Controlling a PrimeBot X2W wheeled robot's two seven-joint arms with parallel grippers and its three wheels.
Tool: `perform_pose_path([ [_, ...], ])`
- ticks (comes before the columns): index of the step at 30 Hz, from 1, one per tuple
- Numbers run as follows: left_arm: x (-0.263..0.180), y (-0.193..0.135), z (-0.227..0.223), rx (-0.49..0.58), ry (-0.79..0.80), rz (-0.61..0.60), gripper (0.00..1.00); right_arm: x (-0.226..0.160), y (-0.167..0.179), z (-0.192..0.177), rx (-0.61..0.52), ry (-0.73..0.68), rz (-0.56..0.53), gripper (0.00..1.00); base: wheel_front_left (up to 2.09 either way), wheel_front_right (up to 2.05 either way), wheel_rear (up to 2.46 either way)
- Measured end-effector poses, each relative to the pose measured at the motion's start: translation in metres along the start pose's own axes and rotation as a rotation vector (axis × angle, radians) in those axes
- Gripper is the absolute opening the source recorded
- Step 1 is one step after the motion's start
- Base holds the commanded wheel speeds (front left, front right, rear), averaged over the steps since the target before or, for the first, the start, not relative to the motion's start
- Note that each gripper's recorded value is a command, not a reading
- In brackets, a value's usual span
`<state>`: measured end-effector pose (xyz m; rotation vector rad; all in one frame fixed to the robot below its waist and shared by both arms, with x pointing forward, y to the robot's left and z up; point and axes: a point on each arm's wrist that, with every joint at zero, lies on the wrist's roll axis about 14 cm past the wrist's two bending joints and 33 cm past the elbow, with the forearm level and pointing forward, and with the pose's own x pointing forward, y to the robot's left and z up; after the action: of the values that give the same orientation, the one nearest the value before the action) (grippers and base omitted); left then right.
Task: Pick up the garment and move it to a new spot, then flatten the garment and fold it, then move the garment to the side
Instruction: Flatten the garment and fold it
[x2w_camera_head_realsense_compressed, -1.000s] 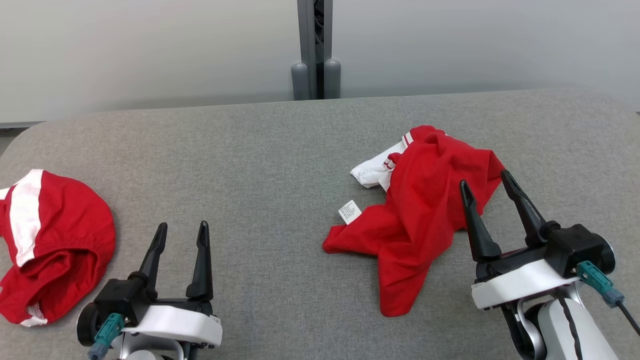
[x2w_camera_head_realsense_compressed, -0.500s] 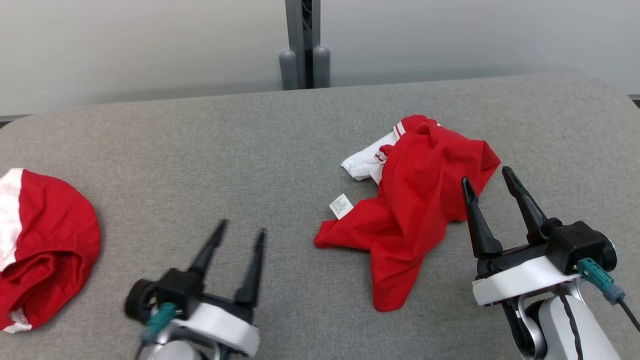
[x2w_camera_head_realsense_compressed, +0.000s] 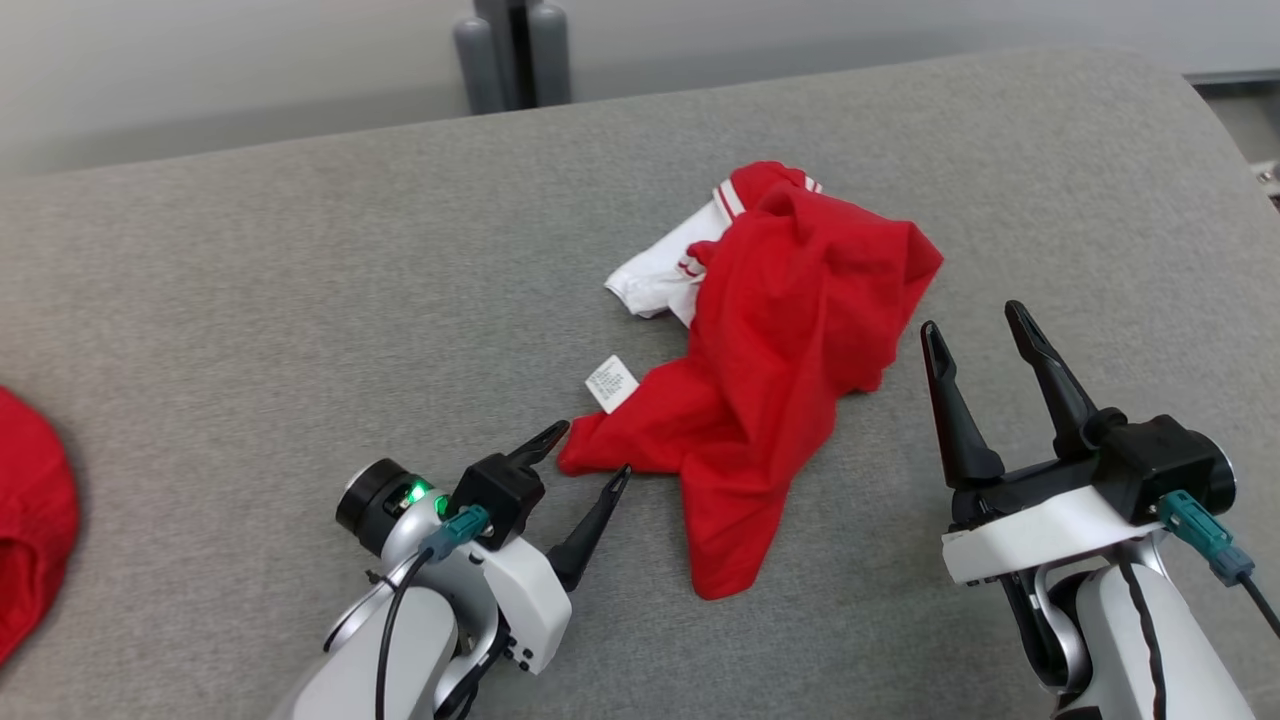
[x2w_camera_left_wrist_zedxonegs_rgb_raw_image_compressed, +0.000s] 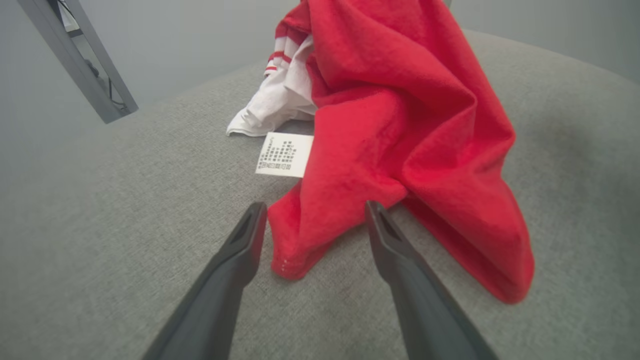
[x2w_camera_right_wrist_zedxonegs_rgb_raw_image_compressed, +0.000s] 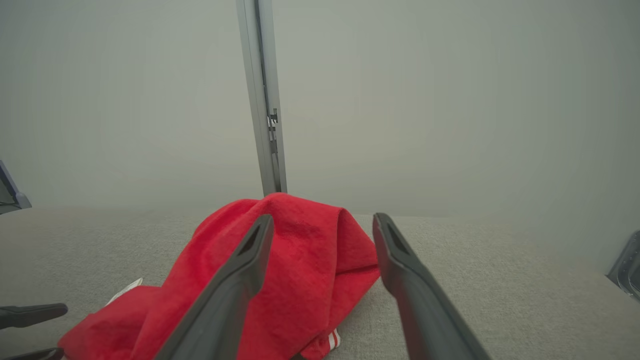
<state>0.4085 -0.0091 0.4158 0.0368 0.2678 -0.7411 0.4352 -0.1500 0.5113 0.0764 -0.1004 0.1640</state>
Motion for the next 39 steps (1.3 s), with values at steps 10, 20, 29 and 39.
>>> perform_pose_path([
  [10, 0.03, -0.003, -0.032, 0.002, 0.121, -0.077, 0.0, -0.01, -0.031, -0.009, -0.013, 0.032, -0.089, 1.0, 0.0, 0.0, 0.0],
  [20, 0.023, 0.059, 0.002, -0.014, -0.003, 0.131, 0.0, -0.009, -0.026, -0.003, -0.001, 0.012, -0.079, 1.0, 0.0, 0.0, 0.0],
  [29, -0.016, 0.152, 0.068, -0.014, -0.192, 0.437, 0.0, -0.003, -0.01, 0.004, 0.009, -0.01, -0.033, 1.0, 0.0, 0.0, 0.0],
  [39, -0.029, 0.198, 0.061, -0.015, -0.132, 0.594, 1.0, -0.002, -0.018, -0.004, 0.014, 0.01, -0.055, 1.0, 0.0, 0.0, 0.0],
])
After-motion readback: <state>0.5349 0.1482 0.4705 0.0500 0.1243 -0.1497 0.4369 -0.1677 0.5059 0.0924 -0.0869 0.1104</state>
